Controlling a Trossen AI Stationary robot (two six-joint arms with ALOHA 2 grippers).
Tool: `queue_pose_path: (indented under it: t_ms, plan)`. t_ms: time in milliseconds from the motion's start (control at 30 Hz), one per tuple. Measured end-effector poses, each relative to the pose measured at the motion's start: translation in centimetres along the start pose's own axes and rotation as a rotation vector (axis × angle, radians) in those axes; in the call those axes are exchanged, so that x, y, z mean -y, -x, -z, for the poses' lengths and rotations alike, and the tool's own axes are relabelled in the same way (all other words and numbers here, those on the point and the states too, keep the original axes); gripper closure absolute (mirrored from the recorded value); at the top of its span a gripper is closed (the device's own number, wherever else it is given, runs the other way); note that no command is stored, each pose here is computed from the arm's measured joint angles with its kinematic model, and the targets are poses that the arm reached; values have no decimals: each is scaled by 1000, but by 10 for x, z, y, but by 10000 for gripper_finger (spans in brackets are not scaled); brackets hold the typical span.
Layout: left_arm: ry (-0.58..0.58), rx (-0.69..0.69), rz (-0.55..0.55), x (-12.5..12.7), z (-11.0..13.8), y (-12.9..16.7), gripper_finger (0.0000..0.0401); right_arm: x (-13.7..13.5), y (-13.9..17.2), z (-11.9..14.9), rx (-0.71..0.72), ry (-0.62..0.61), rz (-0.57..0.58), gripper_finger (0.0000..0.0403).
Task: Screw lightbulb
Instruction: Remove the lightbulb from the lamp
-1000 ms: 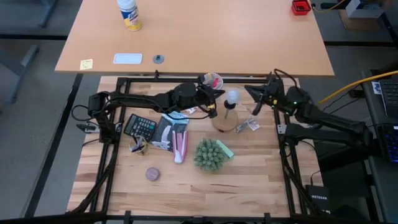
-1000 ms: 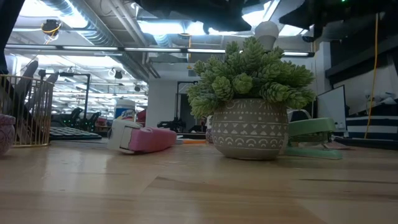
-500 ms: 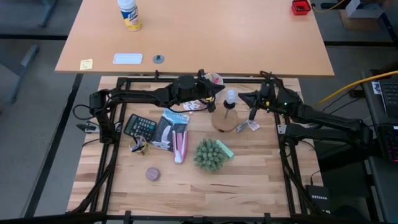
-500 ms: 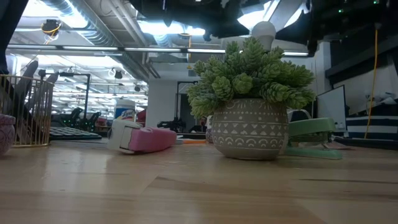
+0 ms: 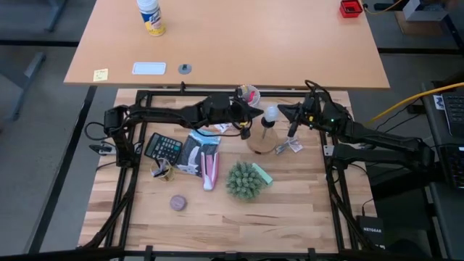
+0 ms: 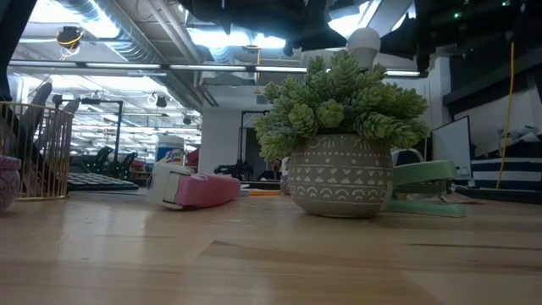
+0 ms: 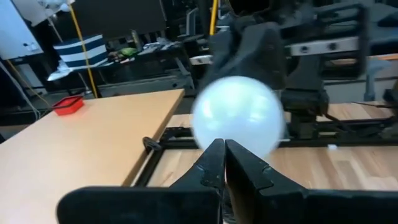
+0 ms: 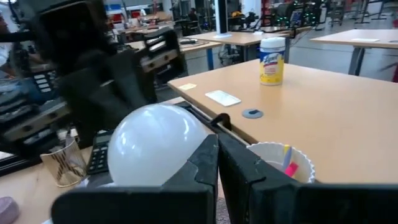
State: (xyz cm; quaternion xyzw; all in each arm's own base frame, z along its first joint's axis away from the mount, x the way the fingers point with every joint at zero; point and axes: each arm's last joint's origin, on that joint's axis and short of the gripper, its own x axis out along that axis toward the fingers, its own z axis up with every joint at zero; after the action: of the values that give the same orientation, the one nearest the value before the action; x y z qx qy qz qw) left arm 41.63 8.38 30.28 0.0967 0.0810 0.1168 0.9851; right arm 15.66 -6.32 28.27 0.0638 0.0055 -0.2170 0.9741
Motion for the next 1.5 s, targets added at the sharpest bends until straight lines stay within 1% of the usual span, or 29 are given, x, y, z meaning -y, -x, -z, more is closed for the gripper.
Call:
queue_pose_path:
  t_ms: [100, 200, 333, 433, 600, 733, 800, 900, 1067, 1133, 1333, 1500]
  plan:
    - [-3, -7, 15, 7, 0, 0, 396, 0, -3, 2, -8, 2, 17, 386]
    - [-18, -10, -3, 11, -1, 1, 396, 1, -6, 4, -25, 26, 38, 386]
    - [-25, -31, -103, 10, -1, 1, 396, 2, -5, 1, -10, 73, 78, 386]
    - [-21, -44, -168, 9, -1, 1, 396, 1, 1, -12, 41, 102, 81, 386]
    - [-18, -42, -228, 8, -2, 2, 396, -1, 17, -28, 105, 115, 45, 386]
    - [-12, -9, -253, -1, -4, 1, 396, -2, 22, -26, 74, 80, -27, 386]
    - [-23, 5, -235, -8, -4, 1, 396, -3, 21, -23, 36, 58, -57, 386]
    - [8, 22, -151, -18, -2, 0, 396, -4, 13, -17, -10, 29, -94, 386]
    - [69, 29, -47, -26, 5, -3, 396, -4, 1, -12, -47, 26, -97, 386]
    - [70, 31, -14, -24, 7, -5, 396, -4, -2, -10, -55, 25, -95, 386]
    - [52, 34, 3, -19, 6, -5, 396, -5, -7, -10, -40, 30, -94, 386]
    - [56, 34, 50, -8, 4, -5, 396, -2, -11, -8, -40, 56, -17, 386]
